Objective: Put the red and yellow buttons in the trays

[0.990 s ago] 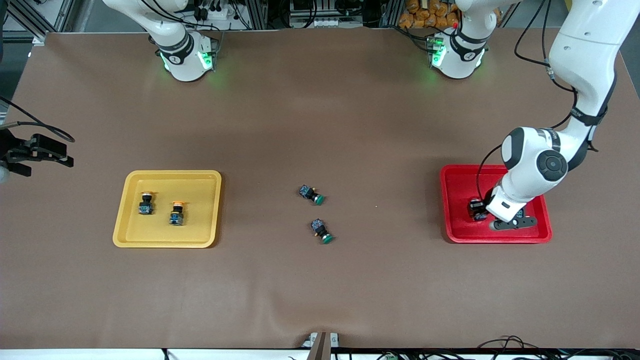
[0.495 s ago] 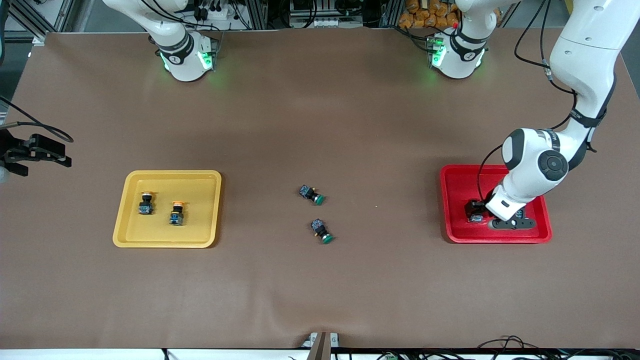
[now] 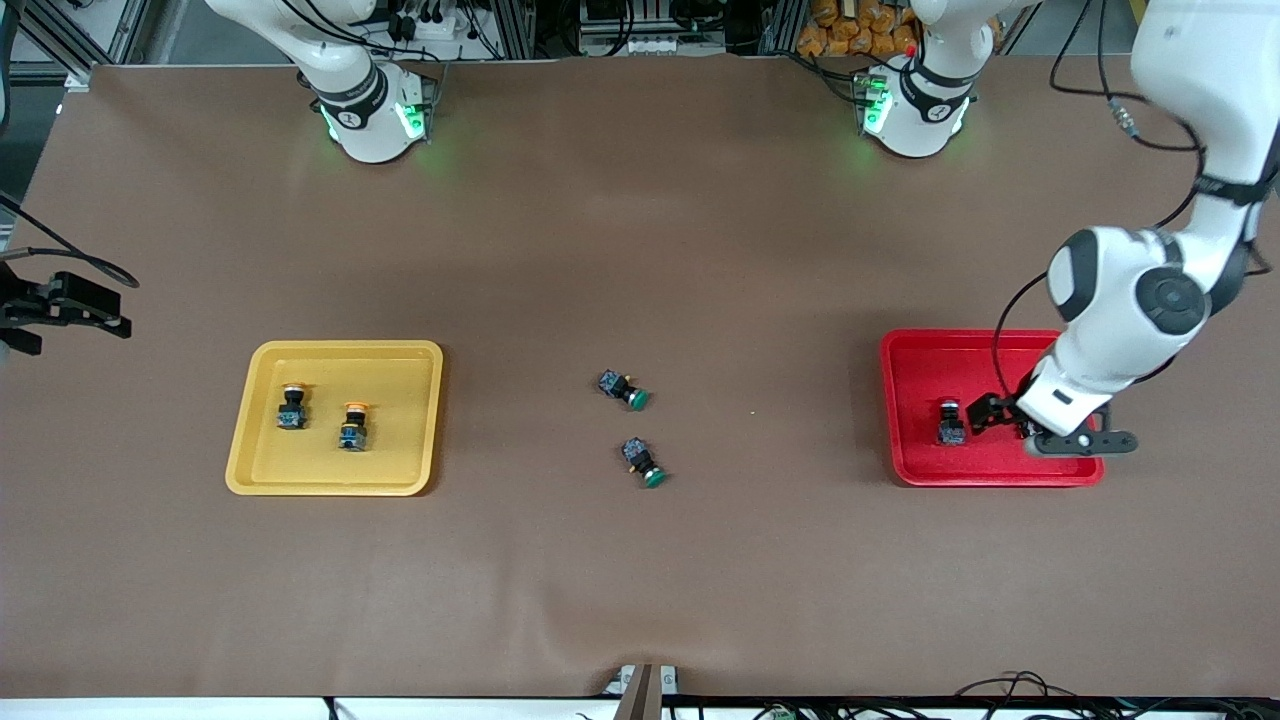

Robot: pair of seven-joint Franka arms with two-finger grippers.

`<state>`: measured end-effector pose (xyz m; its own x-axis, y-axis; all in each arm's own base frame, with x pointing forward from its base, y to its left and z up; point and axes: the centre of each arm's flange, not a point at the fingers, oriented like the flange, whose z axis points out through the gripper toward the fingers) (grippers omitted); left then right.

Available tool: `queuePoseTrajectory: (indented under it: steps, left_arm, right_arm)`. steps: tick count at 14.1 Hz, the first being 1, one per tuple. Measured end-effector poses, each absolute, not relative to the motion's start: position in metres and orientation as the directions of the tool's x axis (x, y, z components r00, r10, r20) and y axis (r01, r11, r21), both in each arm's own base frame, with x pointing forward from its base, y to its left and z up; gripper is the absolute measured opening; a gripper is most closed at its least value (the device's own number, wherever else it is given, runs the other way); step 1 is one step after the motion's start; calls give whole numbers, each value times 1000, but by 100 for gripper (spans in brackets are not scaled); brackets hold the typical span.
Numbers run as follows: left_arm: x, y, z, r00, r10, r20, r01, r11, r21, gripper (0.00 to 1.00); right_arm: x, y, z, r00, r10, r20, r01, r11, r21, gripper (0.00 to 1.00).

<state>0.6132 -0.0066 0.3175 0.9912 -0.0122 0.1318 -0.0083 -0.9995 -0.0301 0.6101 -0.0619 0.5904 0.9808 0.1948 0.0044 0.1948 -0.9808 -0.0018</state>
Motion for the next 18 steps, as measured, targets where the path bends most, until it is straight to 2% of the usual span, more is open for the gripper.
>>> queuePoseTrajectory:
  steps: [6, 10, 18]
  left_arm:
    - [612, -32, 459, 999, -44, -12, -45, -993, -109, 100]
    - [611, -31, 540, 999, -29, -46, -35, -992, -121, 100]
    - [614, -32, 596, 999, -48, 26, -47, -997, -55, 100]
  right_arm:
    - [614, -60, 593, 980, 198, 36, 198, -980, 8, 100]
    - [615, -60, 593, 979, 198, 41, 198, -980, 10, 100]
    - [619, -58, 596, 976, 203, 76, 202, -979, 20, 100]
